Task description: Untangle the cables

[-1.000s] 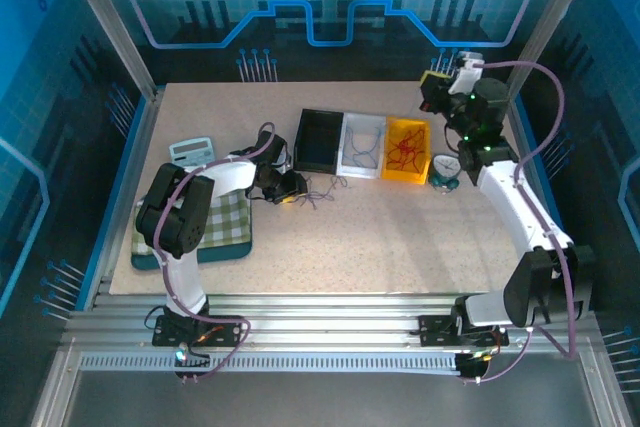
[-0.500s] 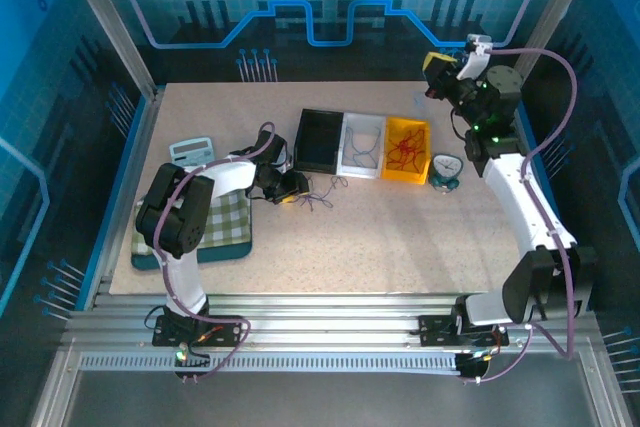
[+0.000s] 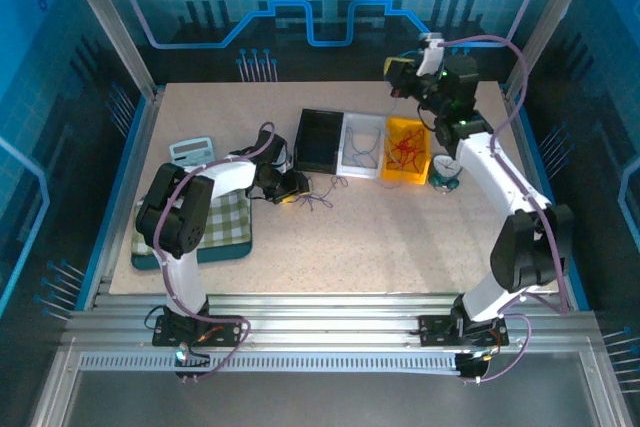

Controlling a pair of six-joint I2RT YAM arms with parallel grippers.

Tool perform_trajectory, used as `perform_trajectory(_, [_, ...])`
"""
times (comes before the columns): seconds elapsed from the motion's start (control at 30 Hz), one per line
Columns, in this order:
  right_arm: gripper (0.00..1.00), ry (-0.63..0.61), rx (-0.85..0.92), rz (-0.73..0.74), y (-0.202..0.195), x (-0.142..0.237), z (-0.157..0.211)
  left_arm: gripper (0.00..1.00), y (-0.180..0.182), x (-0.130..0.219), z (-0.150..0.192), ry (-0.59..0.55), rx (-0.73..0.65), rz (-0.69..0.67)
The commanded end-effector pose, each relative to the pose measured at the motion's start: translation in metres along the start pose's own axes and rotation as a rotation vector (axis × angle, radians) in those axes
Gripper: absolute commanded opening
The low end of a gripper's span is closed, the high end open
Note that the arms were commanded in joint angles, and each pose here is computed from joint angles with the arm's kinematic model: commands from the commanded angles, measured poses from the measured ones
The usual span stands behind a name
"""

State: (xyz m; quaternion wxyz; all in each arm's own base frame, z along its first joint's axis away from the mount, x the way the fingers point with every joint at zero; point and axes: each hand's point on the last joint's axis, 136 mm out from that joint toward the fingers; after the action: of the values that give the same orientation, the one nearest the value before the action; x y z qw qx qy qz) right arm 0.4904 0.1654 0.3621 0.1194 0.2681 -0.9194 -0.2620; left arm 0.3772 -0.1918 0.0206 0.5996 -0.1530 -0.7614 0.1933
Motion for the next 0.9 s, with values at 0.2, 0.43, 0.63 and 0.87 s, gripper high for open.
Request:
perform_trajectory(0.2, [0.00, 0.040, 0.078, 0.061, -0.004, -0.022, 0.019, 0.50, 0.038, -0.015, 0.027, 0.091, 0.026, -0.138])
perform_trajectory(0.43, [0.00, -0.020, 0.142, 0.061, 0.003, -0.027, -0.016, 0.51, 0.037, -0.015, 0.025, 0.089, 0.021, -0.141])
perform_trajectory(0.63, [0.00, -0.023, 0.141, 0.060, 0.000, -0.037, -0.020, 0.51, 0.037, -0.015, 0.024, 0.091, 0.023, -0.141])
perform_trajectory(0.87, [0.00, 0.010, 0.120, 0.075, -0.013, -0.045, -0.003, 0.50, 0.037, -0.013, 0.023, 0.087, 0.019, -0.146])
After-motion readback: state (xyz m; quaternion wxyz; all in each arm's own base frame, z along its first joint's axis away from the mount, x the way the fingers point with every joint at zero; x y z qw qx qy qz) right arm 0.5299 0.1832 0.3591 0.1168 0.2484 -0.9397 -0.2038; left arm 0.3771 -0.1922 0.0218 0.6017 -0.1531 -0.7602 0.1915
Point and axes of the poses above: each hand's point on the last joint's axis, 136 mm out from that joint toward the fingers, its own x axis back along the fingers, its own y axis along the line the jaws close on, z = x × y, and after that the axes turned 10 degrees about -x, right-handed
